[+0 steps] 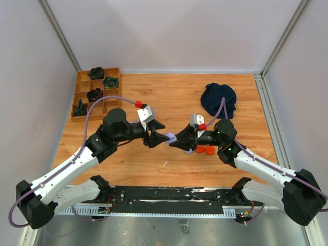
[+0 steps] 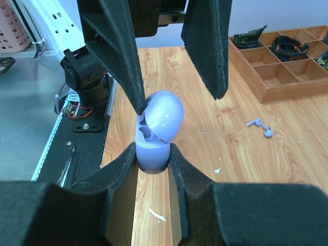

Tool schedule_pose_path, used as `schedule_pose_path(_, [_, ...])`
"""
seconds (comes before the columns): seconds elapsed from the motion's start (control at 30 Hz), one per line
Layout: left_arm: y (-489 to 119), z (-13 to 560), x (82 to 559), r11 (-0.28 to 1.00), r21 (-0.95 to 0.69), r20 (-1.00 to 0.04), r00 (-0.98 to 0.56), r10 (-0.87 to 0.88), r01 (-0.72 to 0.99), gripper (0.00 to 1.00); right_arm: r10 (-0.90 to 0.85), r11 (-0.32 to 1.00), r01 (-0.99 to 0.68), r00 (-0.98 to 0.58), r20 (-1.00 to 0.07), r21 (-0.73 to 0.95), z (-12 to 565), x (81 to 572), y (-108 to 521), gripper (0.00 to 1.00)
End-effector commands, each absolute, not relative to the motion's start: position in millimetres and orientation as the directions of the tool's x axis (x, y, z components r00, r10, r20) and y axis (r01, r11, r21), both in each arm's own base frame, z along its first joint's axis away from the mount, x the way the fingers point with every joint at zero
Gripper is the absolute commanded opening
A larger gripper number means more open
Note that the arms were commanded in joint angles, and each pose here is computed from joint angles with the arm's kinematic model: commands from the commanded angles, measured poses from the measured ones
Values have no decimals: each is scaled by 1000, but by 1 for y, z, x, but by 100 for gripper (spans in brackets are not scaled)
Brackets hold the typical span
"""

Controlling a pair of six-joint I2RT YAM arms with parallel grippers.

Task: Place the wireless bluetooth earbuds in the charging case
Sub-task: Open the charging case.

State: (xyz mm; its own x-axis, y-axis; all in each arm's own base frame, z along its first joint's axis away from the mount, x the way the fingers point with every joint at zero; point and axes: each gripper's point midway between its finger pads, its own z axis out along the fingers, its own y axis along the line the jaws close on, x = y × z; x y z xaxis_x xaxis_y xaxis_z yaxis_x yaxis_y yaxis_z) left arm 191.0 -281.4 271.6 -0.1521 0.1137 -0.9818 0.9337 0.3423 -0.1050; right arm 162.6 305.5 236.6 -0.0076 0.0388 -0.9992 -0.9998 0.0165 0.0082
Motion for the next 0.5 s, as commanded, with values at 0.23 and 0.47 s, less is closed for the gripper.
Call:
schedule_pose_path(0.23, [-278, 295, 208, 430, -85, -990, -125, 65, 899, 62, 38, 38, -999, 17, -999, -16, 234, 166, 299, 13])
schedule_pose_path(0.47, [-266, 297, 220, 531, -119, -987, -159, 29, 839, 73, 14, 108, -994, 25, -1000, -23, 230, 177, 295, 13])
